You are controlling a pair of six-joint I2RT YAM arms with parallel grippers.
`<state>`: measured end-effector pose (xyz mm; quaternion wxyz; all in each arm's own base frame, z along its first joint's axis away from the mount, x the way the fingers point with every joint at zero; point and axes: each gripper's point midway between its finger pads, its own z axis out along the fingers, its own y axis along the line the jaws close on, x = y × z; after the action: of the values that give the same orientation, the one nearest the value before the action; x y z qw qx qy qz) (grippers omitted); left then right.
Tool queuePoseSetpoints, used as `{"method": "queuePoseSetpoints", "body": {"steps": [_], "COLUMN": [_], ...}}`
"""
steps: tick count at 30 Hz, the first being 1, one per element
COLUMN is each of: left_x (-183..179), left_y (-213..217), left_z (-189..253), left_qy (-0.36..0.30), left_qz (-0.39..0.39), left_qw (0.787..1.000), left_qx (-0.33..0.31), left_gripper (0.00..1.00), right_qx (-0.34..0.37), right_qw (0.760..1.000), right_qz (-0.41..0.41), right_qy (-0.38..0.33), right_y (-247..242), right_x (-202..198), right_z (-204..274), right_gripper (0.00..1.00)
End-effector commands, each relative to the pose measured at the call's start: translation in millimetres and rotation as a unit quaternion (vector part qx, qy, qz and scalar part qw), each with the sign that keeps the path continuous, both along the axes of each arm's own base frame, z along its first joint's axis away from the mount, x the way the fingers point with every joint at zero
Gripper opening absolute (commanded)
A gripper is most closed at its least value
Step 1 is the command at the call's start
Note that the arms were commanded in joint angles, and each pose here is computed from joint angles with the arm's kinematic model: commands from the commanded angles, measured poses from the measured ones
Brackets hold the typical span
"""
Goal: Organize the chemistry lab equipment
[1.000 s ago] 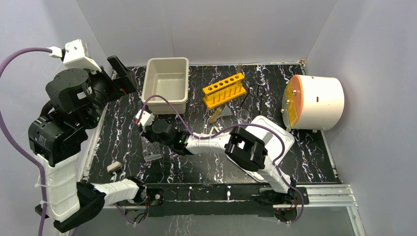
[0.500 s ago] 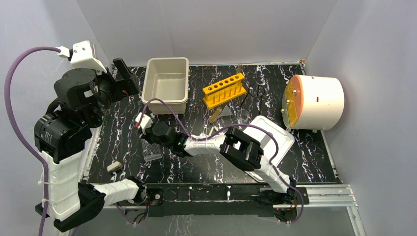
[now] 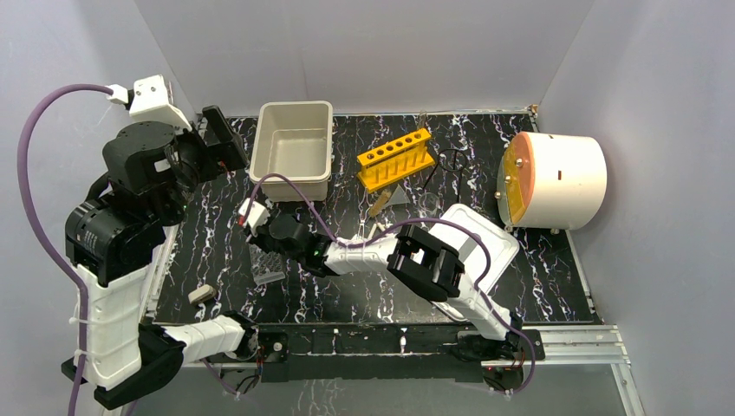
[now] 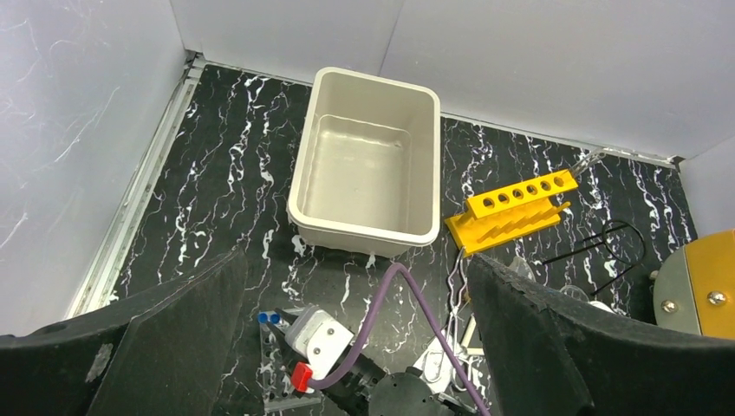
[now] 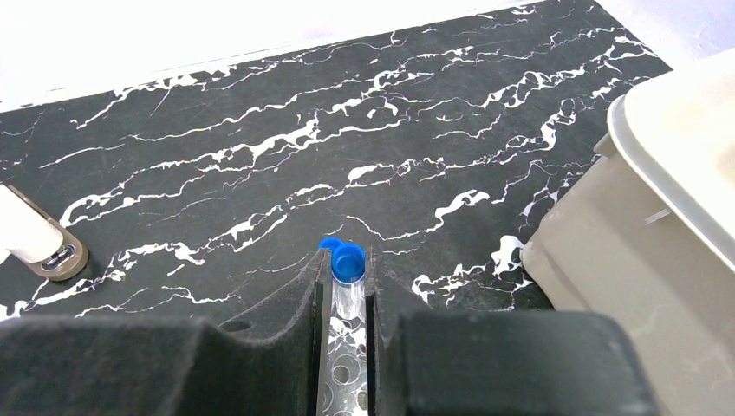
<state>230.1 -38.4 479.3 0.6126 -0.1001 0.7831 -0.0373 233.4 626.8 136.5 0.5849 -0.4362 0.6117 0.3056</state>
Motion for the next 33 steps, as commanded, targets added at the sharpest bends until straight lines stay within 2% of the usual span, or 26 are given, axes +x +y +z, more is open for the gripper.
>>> {"method": "queuePoseSetpoints", "body": {"steps": [1,9,33], "left_x": [-3,-4,-1], "left_y": [7,9,9], "left_z": [-2,-5,-9], "left_qy": [0.001,0.003,0.009], "left_qz": [0.01,0.017,0.022], "left_qw": [1.0,1.0,1.0], "left_qx": [0.011,0.009,0.015], "left_gripper": [0.98,0.98,0.98], "right_qx": [0.034,0.027,0.013], "right_qw": [0.999,1.0,1.0], "right_qz": [-0.012,-0.002,0.0], "right_qy": [-0.012,0.005,0.005], "right_y": [1,-2,-4], "right_x": [5,-2,3], "right_z": [21,23,-14], "right_gripper": [0.16,0.17,0.26]}}
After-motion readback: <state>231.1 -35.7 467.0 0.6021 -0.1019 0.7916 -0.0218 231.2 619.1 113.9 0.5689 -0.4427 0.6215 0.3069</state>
